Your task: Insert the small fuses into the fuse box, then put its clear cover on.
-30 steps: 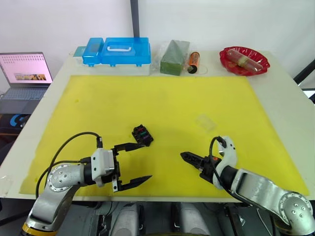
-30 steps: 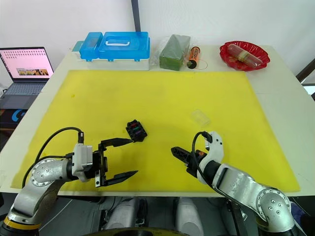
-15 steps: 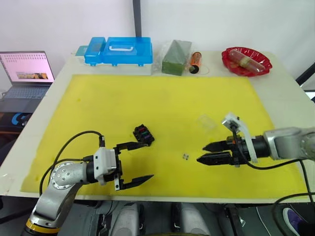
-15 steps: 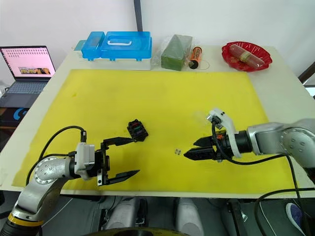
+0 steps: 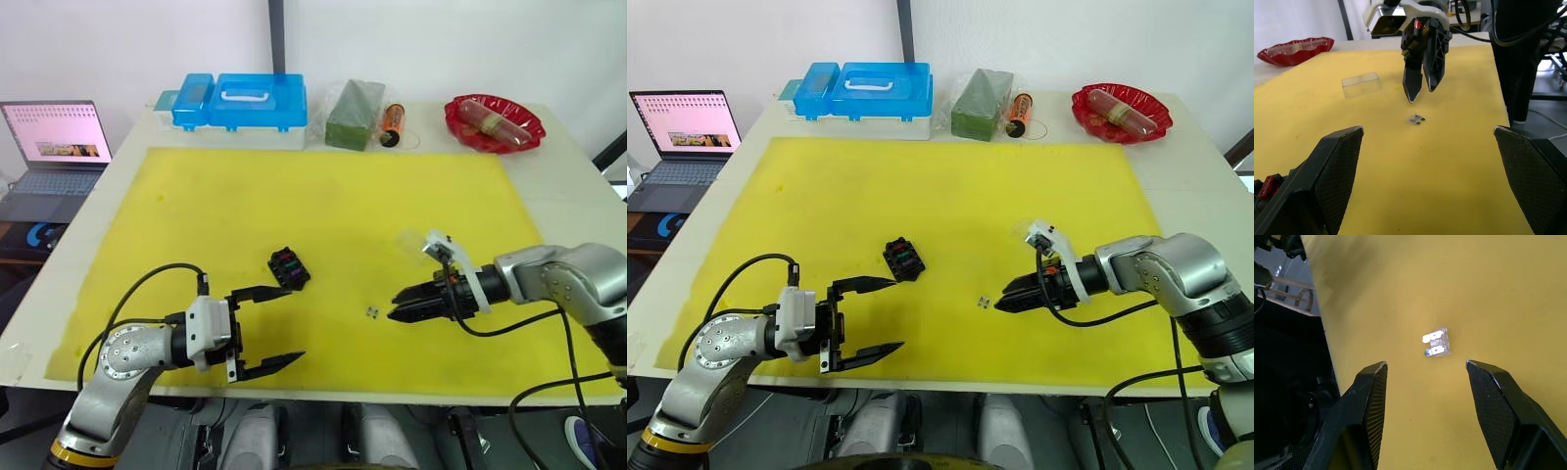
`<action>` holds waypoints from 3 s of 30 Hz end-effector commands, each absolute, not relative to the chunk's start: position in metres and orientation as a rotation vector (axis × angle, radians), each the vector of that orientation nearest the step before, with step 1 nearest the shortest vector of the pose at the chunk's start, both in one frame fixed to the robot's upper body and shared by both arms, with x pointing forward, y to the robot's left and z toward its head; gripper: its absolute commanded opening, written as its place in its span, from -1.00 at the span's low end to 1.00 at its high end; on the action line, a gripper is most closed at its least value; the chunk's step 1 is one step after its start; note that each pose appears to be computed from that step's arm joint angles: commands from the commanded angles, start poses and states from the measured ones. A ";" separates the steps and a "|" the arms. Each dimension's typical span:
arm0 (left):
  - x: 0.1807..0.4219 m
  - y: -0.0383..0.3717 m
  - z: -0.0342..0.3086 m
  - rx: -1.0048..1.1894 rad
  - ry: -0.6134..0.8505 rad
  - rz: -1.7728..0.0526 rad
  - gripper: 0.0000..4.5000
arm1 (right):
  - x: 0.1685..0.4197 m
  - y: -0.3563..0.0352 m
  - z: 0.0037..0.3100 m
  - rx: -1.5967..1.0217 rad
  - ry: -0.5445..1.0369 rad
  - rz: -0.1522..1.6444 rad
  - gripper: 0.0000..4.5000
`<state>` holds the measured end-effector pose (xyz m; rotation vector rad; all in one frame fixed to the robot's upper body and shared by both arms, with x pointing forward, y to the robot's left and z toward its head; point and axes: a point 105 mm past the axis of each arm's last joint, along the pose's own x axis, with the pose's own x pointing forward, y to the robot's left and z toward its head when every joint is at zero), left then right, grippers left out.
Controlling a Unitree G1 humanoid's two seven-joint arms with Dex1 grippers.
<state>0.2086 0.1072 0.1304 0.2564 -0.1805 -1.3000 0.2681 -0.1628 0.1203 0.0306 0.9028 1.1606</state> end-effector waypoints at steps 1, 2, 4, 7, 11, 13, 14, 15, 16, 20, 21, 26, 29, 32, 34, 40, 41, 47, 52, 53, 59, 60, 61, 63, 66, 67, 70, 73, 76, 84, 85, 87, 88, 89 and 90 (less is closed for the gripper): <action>0.208 0.108 0.138 0.283 -0.218 -1.298 1.00 | 0.270 -0.162 0.125 0.023 0.889 1.170 0.19; 0.208 0.108 0.138 0.283 -0.219 -1.298 1.00 | 0.271 -0.161 0.124 0.032 0.892 1.165 0.19; 0.209 0.108 0.138 0.284 -0.220 -1.298 1.00 | 0.272 -0.159 0.124 0.057 0.894 1.166 0.19; 0.209 0.109 0.138 0.283 -0.220 -1.298 1.00 | 0.274 -0.158 0.124 0.066 0.894 1.162 -0.05; 0.209 0.108 0.137 0.282 -0.218 -1.300 1.00 | 0.274 -0.154 0.122 0.081 0.905 1.168 -0.32; 0.209 0.108 0.137 0.282 -0.220 -1.300 1.00 | 0.275 -0.153 0.118 0.082 0.909 1.166 -0.32; 0.210 0.108 0.137 0.283 -0.221 -1.300 1.00 | 0.276 -0.153 0.117 0.088 0.912 1.164 -0.32; 0.210 0.109 0.137 0.283 -0.221 -1.300 1.00 | 0.277 -0.152 0.117 0.098 0.914 1.160 -0.32; 0.210 0.108 0.137 0.284 -0.222 -1.301 1.00 | 0.278 -0.152 0.116 0.105 0.916 1.156 -0.32; 0.210 0.108 0.138 0.287 -0.230 -1.303 1.00 | 0.280 -0.152 0.115 0.123 0.929 1.148 -0.32; 0.210 0.107 0.138 0.287 -0.231 -1.303 1.00 | 0.280 -0.152 0.114 0.123 0.931 1.147 -0.32; 0.210 0.105 0.138 0.286 -0.233 -1.304 1.00 | 0.281 -0.154 0.114 0.132 0.941 1.142 -0.32; 0.209 0.102 0.140 0.285 -0.237 -1.305 1.00 | 0.281 -0.152 0.114 0.152 0.951 1.144 -0.32; 0.210 0.100 0.143 0.284 -0.241 -1.305 1.00 | 0.282 -0.148 0.110 0.160 0.960 1.144 -0.32; 0.209 0.100 0.144 0.284 -0.242 -1.305 1.00 | 0.283 -0.146 0.108 0.156 0.962 1.143 -0.32; 0.209 0.103 0.144 0.287 -0.238 -1.303 1.00 | 0.282 -0.141 0.103 0.146 0.967 1.152 -0.32; 0.209 0.104 0.144 0.287 -0.237 -1.302 1.00 | 0.282 -0.140 0.103 0.147 0.968 1.153 -0.32; 0.207 0.105 0.142 0.286 -0.233 -1.302 1.00 | 0.282 -0.139 0.101 0.146 0.962 1.148 -0.92; 0.207 0.106 0.139 0.287 -0.228 -1.301 1.00 | 0.287 -0.141 0.108 0.162 0.933 1.134 -0.99; 0.207 0.107 0.138 0.287 -0.227 -1.300 1.00 | 0.287 -0.142 0.112 0.159 0.918 1.134 -0.99; 0.209 0.114 0.137 0.288 -0.223 -1.267 1.00 | 0.278 -0.141 0.143 0.086 0.840 1.200 -0.99; 0.210 0.117 0.139 0.281 -0.221 -1.246 1.00 | 0.275 -0.137 0.152 0.042 0.807 1.224 -0.99; 0.209 0.120 0.139 0.272 -0.216 -1.224 1.00 | 0.273 -0.133 0.161 0.008 0.772 1.248 -0.99; 0.209 0.126 0.140 0.261 -0.202 -1.178 1.00 | 0.270 -0.124 0.178 -0.037 0.698 1.273 -0.99; 0.215 0.136 0.143 0.224 -0.196 -1.060 1.00 | 0.273 -0.114 0.194 -0.135 0.589 1.264 -0.99; 0.219 0.141 0.145 0.206 -0.196 -1.005 1.00 | 0.275 -0.111 0.198 -0.158 0.556 1.253 -0.99; 0.232 0.154 0.146 0.193 -0.196 -0.884 1.00 | 0.281 -0.105 0.205 -0.207 0.480 1.216 -0.99; 0.243 0.158 0.146 0.180 -0.193 -0.822 1.00 | 0.288 -0.101 0.206 -0.294 0.417 1.192 -0.99; 0.250 0.158 0.146 0.174 -0.188 -0.799 1.00 | 0.292 -0.093 0.209 -0.379 0.372 1.238 -0.99; 0.268 0.157 0.141 0.152 -0.165 -0.794 1.00 | 0.324 -0.041 0.217 -0.601 0.220 1.388 -0.99; 0.270 0.158 0.138 0.151 -0.159 -0.783 1.00 | 0.328 -0.032 0.214 -0.647 0.203 1.406 -0.99; 0.273 0.157 0.133 0.150 -0.152 -0.783 1.00 | 0.334 -0.022 0.207 -0.722 0.192 1.438 -0.99; 0.273 0.155 0.132 0.151 -0.152 -0.788 1.00 | 0.336 -0.017 0.205 -0.735 0.191 1.457 -0.99; 0.272 0.153 0.132 0.147 -0.155 -0.794 1.00 | 0.338 -0.011 0.203 -0.741 0.189 1.475 -0.99; 0.272 0.151 0.132 0.144 -0.156 -0.800 1.00 | 0.341 -0.006 0.202 -0.751 0.186 1.488 -0.99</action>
